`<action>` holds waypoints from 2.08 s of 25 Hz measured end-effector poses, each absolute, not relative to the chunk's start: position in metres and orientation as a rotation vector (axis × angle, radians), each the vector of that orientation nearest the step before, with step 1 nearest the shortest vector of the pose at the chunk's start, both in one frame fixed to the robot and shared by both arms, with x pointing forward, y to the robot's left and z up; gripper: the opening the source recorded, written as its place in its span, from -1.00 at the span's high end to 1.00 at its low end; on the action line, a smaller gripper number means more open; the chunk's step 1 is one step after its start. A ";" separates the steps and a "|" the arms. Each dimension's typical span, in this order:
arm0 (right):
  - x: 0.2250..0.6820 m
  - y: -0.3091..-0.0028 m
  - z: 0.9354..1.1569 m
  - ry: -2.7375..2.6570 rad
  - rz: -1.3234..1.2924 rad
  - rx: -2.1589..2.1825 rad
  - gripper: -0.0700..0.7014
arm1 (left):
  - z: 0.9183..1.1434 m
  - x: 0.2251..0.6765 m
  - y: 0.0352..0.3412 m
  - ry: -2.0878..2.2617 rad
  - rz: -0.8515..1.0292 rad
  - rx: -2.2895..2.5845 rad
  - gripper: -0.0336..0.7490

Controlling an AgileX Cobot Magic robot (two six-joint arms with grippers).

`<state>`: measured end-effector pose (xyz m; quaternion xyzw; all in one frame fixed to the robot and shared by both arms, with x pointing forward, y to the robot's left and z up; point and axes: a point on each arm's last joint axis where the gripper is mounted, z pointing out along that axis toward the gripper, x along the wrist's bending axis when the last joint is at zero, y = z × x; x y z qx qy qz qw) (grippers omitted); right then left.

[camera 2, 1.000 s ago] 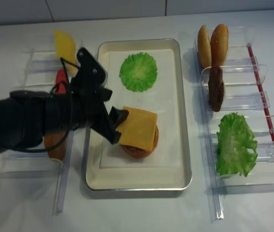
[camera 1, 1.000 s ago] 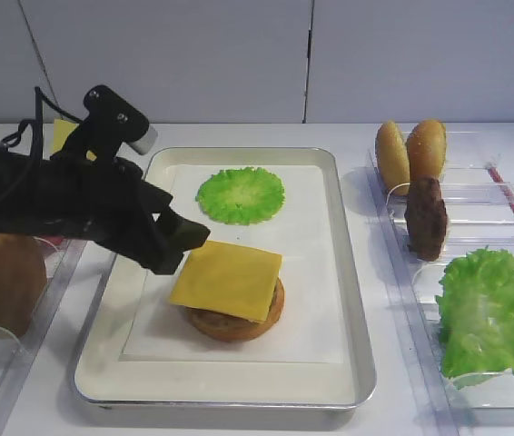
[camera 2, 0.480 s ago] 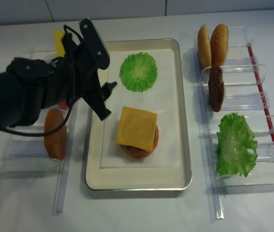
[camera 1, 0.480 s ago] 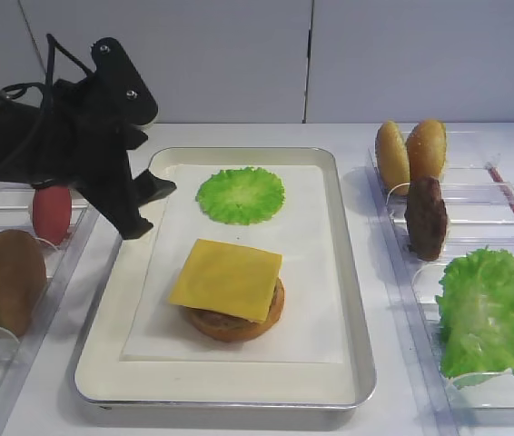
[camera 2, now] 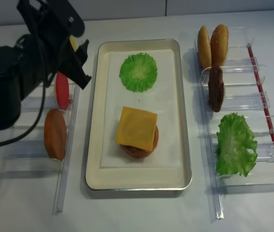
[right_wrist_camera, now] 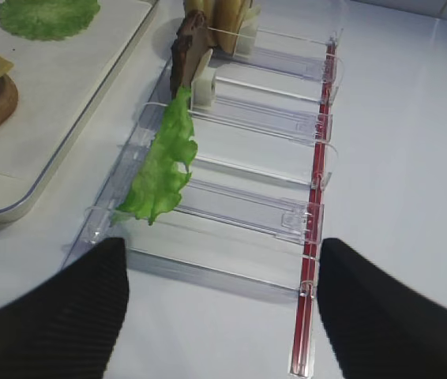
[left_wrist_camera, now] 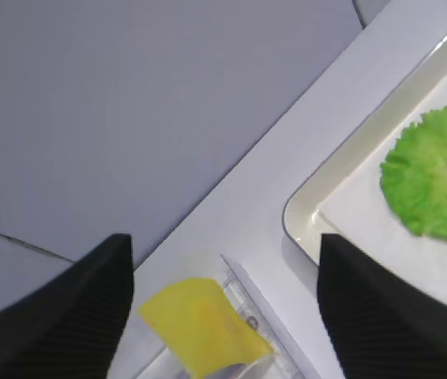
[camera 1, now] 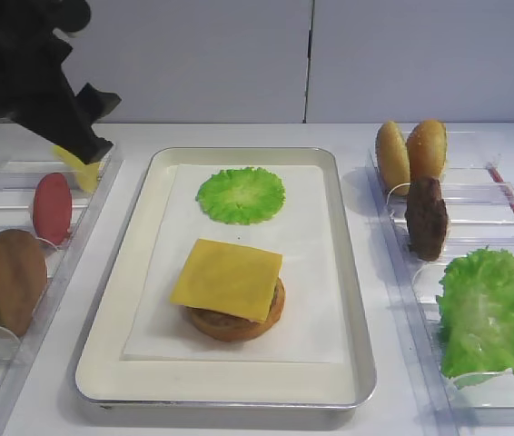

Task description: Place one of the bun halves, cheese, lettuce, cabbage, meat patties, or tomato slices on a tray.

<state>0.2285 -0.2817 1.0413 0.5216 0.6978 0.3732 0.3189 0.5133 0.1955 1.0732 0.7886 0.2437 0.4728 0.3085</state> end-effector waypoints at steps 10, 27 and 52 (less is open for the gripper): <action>0.228 -0.282 1.041 1.835 0.981 1.372 -0.52 | 1.083 0.503 0.189 0.707 1.179 1.996 -0.30; 0.228 -0.282 1.041 1.836 0.980 1.370 -0.52 | 1.087 0.497 0.185 0.724 1.138 1.962 -0.30; 0.228 -0.282 1.041 1.836 0.980 1.370 -0.52 | 1.086 0.498 0.186 0.815 1.056 1.899 -0.30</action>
